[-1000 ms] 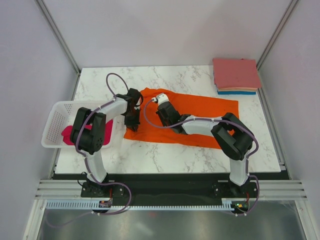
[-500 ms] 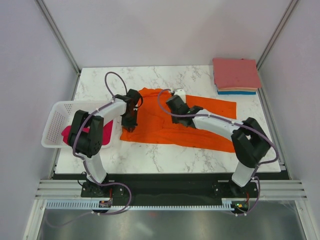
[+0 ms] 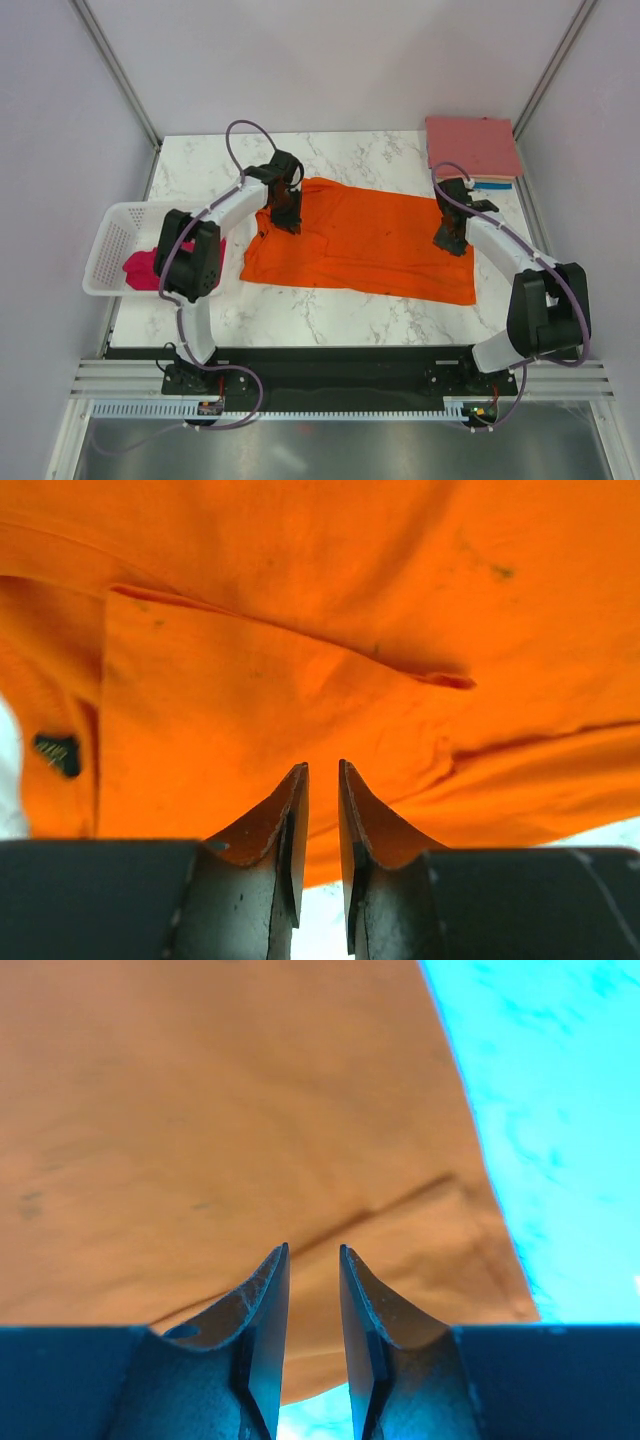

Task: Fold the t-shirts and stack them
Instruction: Fold the tshirt

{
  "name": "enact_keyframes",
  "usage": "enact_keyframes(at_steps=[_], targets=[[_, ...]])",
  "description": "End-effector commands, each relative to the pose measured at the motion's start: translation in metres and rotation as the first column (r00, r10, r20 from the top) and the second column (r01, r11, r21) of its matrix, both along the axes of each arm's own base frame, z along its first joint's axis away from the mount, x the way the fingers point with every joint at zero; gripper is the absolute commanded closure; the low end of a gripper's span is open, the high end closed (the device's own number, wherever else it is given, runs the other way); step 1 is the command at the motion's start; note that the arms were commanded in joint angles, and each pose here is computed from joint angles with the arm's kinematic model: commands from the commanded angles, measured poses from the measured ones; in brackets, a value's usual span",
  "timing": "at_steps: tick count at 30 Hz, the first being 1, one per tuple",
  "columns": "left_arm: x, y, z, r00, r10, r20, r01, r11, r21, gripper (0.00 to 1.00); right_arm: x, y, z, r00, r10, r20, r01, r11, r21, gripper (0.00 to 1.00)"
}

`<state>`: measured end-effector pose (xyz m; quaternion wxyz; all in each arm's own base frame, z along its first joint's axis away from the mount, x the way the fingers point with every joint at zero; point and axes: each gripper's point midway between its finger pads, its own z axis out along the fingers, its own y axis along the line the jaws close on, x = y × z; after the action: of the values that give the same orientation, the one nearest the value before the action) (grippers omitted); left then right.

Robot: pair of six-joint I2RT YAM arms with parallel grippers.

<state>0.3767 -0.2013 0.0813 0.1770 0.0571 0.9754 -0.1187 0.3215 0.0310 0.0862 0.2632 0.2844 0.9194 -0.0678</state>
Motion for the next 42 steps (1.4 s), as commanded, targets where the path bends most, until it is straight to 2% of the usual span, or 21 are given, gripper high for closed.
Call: enact_keyframes(at_steps=[1, 5, 19, 20, 23, 24, 32, 39, 41, 42], targets=[[0.001, -0.006, -0.030, 0.997, -0.029, -0.069, 0.029, 1.000, 0.000, 0.75, -0.023, -0.025, -0.018, 0.990, -0.108, -0.090, 0.108, 0.994, -0.005, 0.66], [-0.001, -0.003, -0.049, 0.995, -0.023, -0.095, 0.026, 0.999, 0.028, 0.75, -0.033, -0.035, -0.037, 0.976, -0.152, -0.157, 0.153, 0.988, -0.007, 0.66], [0.003, 0.016, -0.066, 0.996, 0.014, -0.091, -0.002, 0.992, 0.123, 0.75, -0.033, -0.049, -0.070, 0.955, -0.207, -0.211, 0.203, 0.978, -0.041, 0.68], [0.002, 0.017, -0.066, 0.996, 0.017, -0.091, -0.005, 0.992, 0.129, 0.75, -0.034, -0.050, -0.072, 0.954, -0.209, -0.214, 0.205, 0.978, -0.043, 0.71], [0.002, 0.021, -0.067, 0.996, 0.027, -0.089, -0.014, 0.990, 0.142, 0.75, -0.035, -0.057, -0.074, 0.953, -0.227, -0.201, 0.218, 0.974, -0.064, 0.90], [0.004, 0.026, -0.067, 0.996, 0.042, -0.076, -0.028, 0.986, 0.167, 0.75, -0.035, -0.062, -0.073, 0.952, -0.238, -0.192, 0.226, 0.971, -0.080, 1.00], [0.004, 0.033, -0.067, 0.993, 0.079, -0.083, -0.064, 0.984, 0.164, 0.76, -0.038, -0.079, -0.059, 0.949, -0.281, -0.142, 0.267, 0.957, -0.114, 1.00], [0.005, 0.029, -0.061, 0.994, 0.078, -0.081, -0.066, 0.988, 0.136, 0.77, -0.031, -0.068, -0.056, 0.965, -0.235, -0.118, 0.231, 0.972, -0.044, 1.00], [0.004, 0.021, -0.055, 0.994, 0.064, -0.083, -0.056, 0.994, 0.094, 0.81, -0.029, -0.065, -0.051, 0.969, -0.225, -0.098, 0.224, 0.974, -0.022, 1.00], [0.004, 0.018, -0.048, 0.995, 0.059, -0.074, -0.053, 0.996, 0.078, 0.88, -0.029, -0.064, -0.050, 0.970, -0.224, -0.091, 0.224, 0.975, -0.017, 1.00]])
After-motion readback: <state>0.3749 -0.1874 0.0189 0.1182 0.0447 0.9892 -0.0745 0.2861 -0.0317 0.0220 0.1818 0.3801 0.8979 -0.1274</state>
